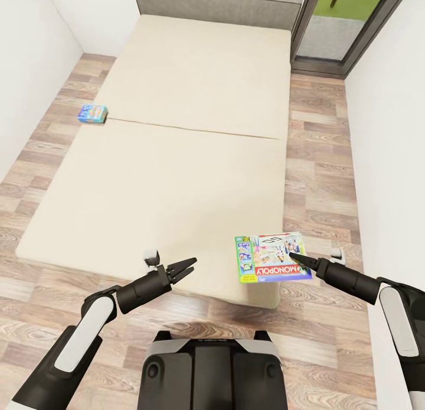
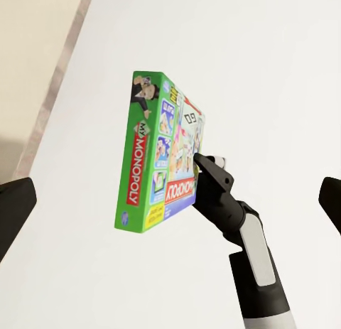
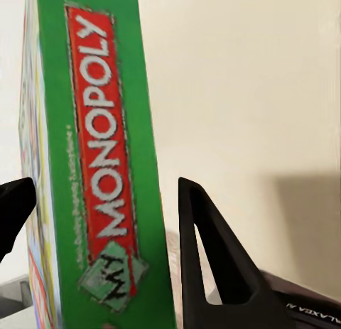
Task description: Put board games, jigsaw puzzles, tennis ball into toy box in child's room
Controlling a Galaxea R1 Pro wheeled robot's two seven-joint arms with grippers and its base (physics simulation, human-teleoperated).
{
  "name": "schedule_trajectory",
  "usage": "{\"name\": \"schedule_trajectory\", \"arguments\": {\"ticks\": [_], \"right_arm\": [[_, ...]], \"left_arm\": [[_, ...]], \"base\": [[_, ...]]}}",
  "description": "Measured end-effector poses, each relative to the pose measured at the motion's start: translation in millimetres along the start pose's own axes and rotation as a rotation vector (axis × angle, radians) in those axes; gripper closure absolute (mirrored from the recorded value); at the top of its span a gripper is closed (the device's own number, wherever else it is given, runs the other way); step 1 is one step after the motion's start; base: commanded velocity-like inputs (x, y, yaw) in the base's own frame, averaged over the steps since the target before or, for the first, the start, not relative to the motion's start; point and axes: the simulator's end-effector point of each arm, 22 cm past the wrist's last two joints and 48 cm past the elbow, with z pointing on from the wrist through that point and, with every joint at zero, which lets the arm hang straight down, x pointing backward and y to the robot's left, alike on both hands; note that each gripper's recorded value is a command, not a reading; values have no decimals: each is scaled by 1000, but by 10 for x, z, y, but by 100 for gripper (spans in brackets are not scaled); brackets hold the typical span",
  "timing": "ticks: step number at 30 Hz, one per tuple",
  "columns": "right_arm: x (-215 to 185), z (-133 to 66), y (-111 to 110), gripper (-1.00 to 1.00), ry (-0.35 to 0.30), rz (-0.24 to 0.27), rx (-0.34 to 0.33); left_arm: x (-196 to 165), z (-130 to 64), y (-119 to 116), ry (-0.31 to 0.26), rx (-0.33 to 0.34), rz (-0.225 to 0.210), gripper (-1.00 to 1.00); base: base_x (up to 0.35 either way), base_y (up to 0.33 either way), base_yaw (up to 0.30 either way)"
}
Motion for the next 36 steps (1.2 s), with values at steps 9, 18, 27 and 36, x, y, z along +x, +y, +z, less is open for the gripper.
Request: {"name": "schedule_trajectory", "arguments": {"ticks": [9,18,27,36], "right_arm": [[27,-51,49,100,1,1,-2],[52,-104,89,100,1,1,-2],[51,-103,94,100,1,2,-4],[14,-127,140,100,-7,-7,-8]], "left_arm": [[44,-33,-33,0,-5,-4,-100],[86,-65,-72,0,-6,-5,-100],[83,-63,-82,0,-5,-3,-100],[72,-66,-130,-1,0,5,-100]], "base": [[0,0,0],[0,0,0],[0,0,0],[0,0,0]]}}
